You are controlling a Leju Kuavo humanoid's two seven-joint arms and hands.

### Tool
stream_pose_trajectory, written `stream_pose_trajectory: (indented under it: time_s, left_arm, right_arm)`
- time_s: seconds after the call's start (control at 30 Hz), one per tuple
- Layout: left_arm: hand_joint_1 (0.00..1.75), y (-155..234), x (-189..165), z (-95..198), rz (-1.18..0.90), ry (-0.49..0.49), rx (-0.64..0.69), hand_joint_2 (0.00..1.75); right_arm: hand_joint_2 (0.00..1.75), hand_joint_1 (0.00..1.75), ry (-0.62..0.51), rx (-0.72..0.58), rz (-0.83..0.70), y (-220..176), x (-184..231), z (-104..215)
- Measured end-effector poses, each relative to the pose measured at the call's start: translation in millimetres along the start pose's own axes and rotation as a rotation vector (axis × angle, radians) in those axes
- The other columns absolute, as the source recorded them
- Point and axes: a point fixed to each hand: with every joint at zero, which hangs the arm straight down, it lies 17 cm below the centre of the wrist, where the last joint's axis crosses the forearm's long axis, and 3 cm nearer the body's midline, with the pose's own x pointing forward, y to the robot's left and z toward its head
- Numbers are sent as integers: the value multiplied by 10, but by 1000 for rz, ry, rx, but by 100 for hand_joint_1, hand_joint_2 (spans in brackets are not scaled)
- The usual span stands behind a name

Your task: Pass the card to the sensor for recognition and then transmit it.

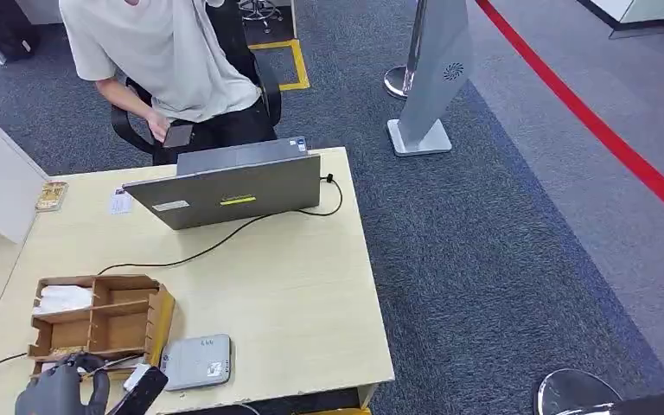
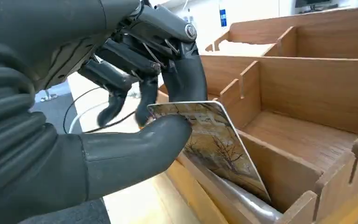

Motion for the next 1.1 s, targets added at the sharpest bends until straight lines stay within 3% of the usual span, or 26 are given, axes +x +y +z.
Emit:
stream_pose_trajectory:
  time_s: [0.57, 0.77, 0.9, 1.1]
  left_arm:
    - [175, 219, 109, 12, -20, -52, 73, 175]
    - [175, 691, 486, 60, -76, -192, 154, 175]
    - [175, 1151, 776, 187, -110, -325, 265, 175]
    - [175, 1678, 1048, 264, -77, -451, 415, 175]
  right_arm:
    - [175, 0, 7, 2, -1, -5, -39, 38]
    - [175, 0, 5, 12, 16, 39, -41, 108]
    - [175, 0, 6, 11, 28, 42, -80, 147]
    - [175, 0, 3, 13, 26, 42, -114, 166]
